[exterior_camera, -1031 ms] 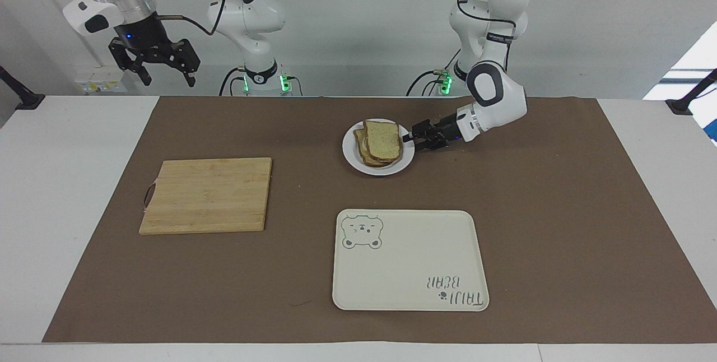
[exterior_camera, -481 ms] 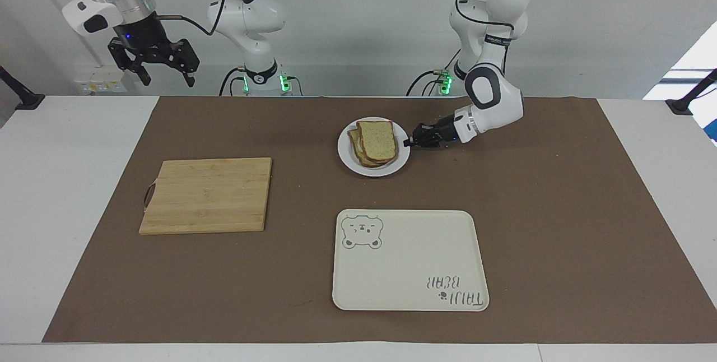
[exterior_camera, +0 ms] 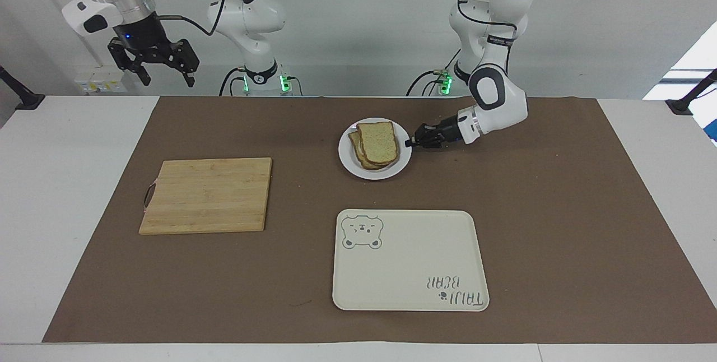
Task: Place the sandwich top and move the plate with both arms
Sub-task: 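Slide the white plate onto the bear tray with the left gripper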
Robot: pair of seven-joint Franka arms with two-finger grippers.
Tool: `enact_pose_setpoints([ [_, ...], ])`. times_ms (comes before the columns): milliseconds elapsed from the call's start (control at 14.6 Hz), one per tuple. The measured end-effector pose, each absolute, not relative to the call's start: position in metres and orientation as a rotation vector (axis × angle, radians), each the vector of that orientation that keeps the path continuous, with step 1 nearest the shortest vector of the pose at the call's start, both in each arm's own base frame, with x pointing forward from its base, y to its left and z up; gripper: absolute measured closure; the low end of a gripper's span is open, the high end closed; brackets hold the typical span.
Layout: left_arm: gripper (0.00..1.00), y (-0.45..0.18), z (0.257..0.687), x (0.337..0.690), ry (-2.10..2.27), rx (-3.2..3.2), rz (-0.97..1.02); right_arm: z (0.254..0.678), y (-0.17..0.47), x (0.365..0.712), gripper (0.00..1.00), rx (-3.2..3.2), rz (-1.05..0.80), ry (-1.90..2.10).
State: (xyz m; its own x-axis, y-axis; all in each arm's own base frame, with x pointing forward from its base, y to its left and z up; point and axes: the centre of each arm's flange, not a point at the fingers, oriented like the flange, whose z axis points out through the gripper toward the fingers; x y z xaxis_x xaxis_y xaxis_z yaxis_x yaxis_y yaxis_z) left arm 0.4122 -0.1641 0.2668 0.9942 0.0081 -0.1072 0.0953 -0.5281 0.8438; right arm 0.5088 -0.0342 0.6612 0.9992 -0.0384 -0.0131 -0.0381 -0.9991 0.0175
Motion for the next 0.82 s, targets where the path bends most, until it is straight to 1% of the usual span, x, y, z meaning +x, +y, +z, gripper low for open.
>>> enact_pose_setpoints([
  [412,0.96,-0.135,0.293,0.45,0.088,2.021,-0.064,0.661,-0.034,0.509,0.0,3.124,-0.021,-0.06],
  [550,0.96,-0.13,0.305,0.477,0.035,2.031,-0.04,0.661,-0.035,0.509,0.0,3.124,-0.021,-0.061],
  [825,0.96,-0.108,0.33,0.552,-0.067,2.089,-0.036,0.661,-0.034,0.509,0.0,3.124,-0.021,-0.061],
])
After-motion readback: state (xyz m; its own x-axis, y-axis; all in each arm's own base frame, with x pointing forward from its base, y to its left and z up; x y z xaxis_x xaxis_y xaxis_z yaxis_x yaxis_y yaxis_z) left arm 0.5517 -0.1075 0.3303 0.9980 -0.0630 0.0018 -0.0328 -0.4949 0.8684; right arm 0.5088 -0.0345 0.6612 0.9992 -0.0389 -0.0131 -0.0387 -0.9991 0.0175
